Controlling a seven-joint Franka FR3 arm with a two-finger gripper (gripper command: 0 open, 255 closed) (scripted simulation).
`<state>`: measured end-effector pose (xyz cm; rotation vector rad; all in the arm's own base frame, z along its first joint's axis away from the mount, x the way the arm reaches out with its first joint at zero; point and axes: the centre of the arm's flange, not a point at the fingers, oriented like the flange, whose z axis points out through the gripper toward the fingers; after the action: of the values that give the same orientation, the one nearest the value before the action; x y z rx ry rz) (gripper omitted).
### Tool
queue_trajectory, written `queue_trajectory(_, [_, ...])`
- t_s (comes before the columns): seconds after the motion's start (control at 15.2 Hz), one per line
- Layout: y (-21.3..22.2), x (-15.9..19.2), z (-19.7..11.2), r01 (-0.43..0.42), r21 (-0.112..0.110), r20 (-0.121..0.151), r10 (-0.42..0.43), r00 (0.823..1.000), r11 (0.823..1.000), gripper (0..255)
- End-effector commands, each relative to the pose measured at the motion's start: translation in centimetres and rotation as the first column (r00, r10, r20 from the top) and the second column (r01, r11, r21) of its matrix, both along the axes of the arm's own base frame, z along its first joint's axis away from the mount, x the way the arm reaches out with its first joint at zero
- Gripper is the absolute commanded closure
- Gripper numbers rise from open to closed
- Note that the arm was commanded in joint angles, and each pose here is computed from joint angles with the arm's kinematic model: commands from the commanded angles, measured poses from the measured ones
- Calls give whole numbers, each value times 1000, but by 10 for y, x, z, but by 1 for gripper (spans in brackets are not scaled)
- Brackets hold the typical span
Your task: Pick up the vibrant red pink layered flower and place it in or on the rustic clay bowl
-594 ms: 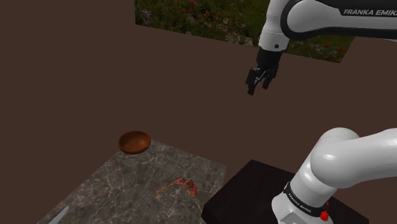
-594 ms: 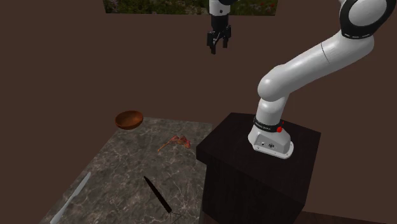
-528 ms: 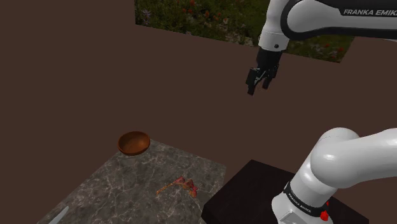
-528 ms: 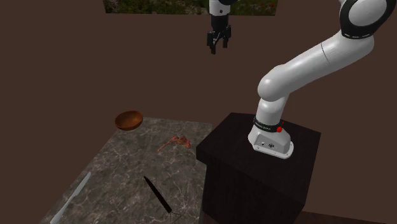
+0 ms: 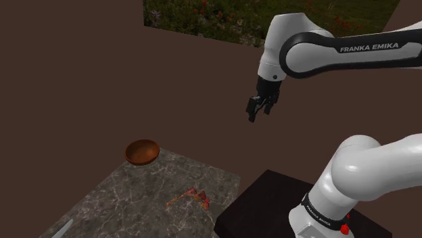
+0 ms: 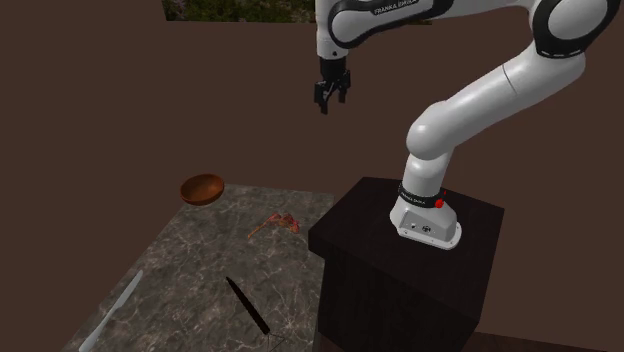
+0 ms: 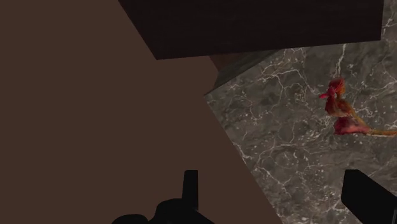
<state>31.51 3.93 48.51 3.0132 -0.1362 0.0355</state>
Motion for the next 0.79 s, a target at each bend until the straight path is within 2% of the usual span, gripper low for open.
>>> queue_trajectory(0.0, [11,3,-23,-10,2,2,10,1000,1000,0])
queue_trajectory(0.73, [74,17,-152,-65,13,4,65,998,998,0])
